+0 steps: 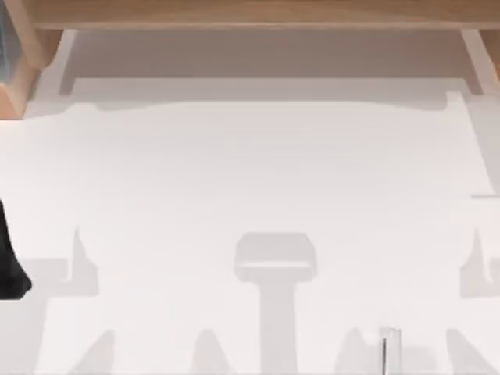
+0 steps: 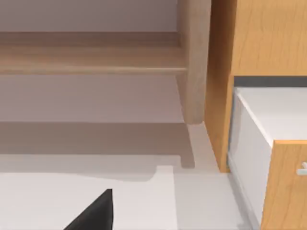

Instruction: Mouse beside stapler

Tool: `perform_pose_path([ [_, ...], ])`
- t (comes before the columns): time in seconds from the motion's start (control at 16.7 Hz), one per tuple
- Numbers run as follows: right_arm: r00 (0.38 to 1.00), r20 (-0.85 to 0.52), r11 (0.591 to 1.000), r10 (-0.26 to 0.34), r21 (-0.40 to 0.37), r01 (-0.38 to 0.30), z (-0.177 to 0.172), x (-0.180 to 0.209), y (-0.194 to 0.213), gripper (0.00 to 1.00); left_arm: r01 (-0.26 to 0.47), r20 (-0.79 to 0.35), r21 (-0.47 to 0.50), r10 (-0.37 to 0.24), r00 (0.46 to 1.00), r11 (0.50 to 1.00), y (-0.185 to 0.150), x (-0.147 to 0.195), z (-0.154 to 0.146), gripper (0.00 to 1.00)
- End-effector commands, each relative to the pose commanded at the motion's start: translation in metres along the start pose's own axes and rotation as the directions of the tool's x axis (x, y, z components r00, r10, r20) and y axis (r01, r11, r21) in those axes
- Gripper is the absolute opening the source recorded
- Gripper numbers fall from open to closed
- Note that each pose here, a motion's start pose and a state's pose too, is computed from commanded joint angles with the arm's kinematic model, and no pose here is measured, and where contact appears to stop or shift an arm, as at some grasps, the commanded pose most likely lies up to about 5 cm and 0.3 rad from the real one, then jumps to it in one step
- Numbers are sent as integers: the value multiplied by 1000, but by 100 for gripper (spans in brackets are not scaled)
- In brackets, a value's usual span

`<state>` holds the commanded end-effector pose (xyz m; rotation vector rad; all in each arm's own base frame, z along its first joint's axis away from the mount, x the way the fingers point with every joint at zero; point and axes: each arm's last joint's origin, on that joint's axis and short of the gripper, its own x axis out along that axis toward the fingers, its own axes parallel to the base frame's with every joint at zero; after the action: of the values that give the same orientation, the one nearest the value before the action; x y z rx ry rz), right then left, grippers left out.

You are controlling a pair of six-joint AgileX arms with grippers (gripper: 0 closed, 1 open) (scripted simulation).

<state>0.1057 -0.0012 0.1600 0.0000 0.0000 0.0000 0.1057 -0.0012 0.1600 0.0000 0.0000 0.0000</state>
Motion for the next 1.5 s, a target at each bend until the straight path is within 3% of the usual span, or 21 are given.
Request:
perform_pose_path([
  [0.24, 999, -26, 1000, -21, -2, 21, 5, 0, -2, 100, 0, 0, 0, 0, 1000, 1000, 0, 0, 0, 100],
  [0.48, 976, -181, 992, -123, -13, 123, 37, 3, -13, 100, 0, 0, 0, 0, 1000, 1000, 0, 0, 0, 100],
  [0.66, 910, -356, 976, -210, -30, 214, 81, 16, -26, 100, 0, 0, 0, 0, 1000, 1000, 0, 0, 0, 100],
  [0.84, 801, -538, 959, -262, -52, 279, 134, 52, -46, 100, 0, 0, 0, 0, 1000, 1000, 0, 0, 0, 100],
  [1.08, 614, -748, 950, -253, -73, 303, 181, 144, -93, 100, 0, 0, 0, 0, 1000, 1000, 0, 0, 0, 100],
  [1.26, 468, -860, 957, -204, -74, 281, 172, 225, -132, 100, 0, 0, 0, 0, 1000, 1000, 0, 0, 0, 100],
  [1.5, 289, -950, 974, -118, -54, 219, 110, 310, -168, 100, 0, 0, 0, 0, 1000, 1000, 0, 0, 0, 100],
])
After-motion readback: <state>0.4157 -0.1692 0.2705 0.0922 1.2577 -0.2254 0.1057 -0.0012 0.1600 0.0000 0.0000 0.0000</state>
